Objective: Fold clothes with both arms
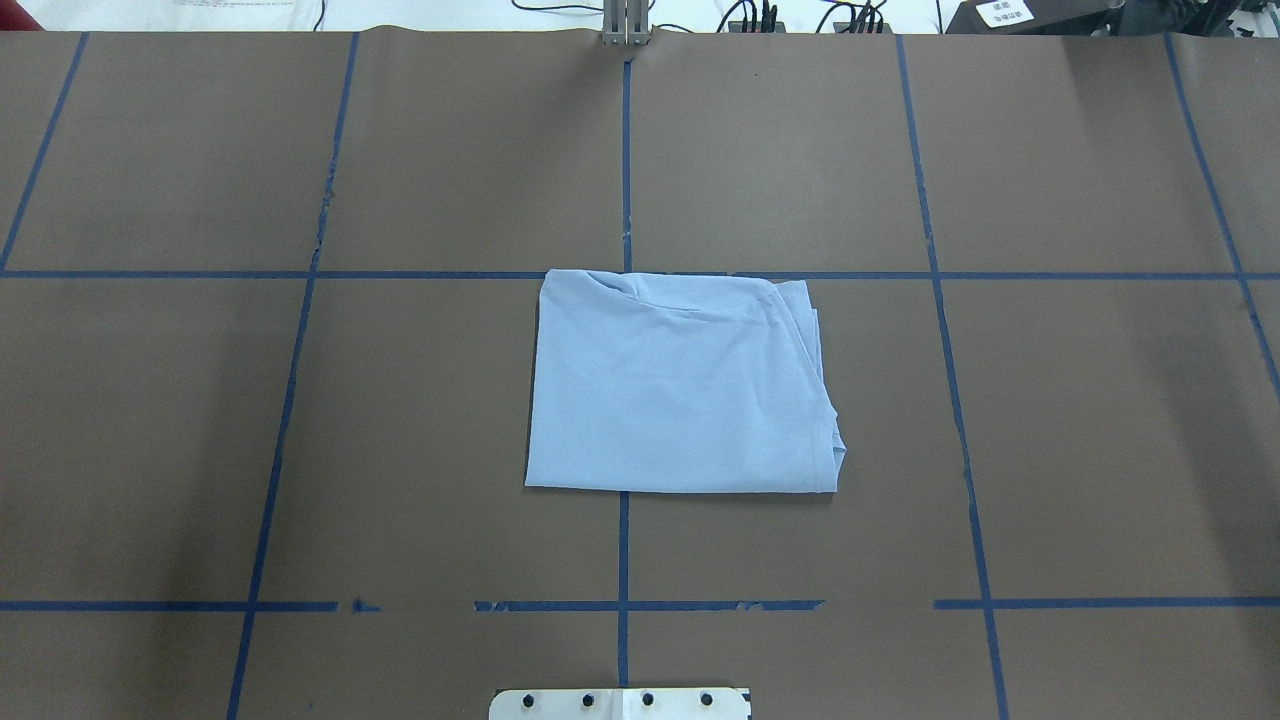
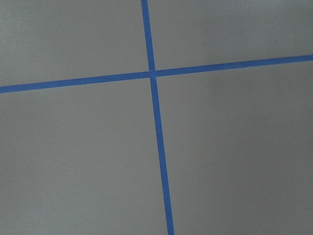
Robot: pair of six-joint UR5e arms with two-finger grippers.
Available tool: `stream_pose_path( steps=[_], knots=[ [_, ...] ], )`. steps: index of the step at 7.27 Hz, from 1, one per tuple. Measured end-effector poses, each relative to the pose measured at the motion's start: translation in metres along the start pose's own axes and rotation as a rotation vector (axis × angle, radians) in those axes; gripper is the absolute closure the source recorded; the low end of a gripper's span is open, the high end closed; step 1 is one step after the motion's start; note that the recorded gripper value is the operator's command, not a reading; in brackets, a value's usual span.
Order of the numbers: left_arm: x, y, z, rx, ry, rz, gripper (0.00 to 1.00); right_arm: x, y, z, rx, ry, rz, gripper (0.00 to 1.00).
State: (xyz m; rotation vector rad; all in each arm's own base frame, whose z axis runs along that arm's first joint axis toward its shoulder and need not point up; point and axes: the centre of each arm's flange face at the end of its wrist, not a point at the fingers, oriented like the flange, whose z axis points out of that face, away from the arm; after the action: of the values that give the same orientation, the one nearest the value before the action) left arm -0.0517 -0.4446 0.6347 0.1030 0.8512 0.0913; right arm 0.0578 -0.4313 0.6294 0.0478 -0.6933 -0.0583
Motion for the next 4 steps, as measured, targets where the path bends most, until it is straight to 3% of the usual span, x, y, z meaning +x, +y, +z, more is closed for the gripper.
stream_pose_path(
  steps=[4],
  knots=[
    [-0.0008,0.0012,0.0008,-0.002,0.001,-0.002,0.00,-0.0008,0.0003,-0.0003,0.001,-0.007,-0.002,0.00]
  ],
)
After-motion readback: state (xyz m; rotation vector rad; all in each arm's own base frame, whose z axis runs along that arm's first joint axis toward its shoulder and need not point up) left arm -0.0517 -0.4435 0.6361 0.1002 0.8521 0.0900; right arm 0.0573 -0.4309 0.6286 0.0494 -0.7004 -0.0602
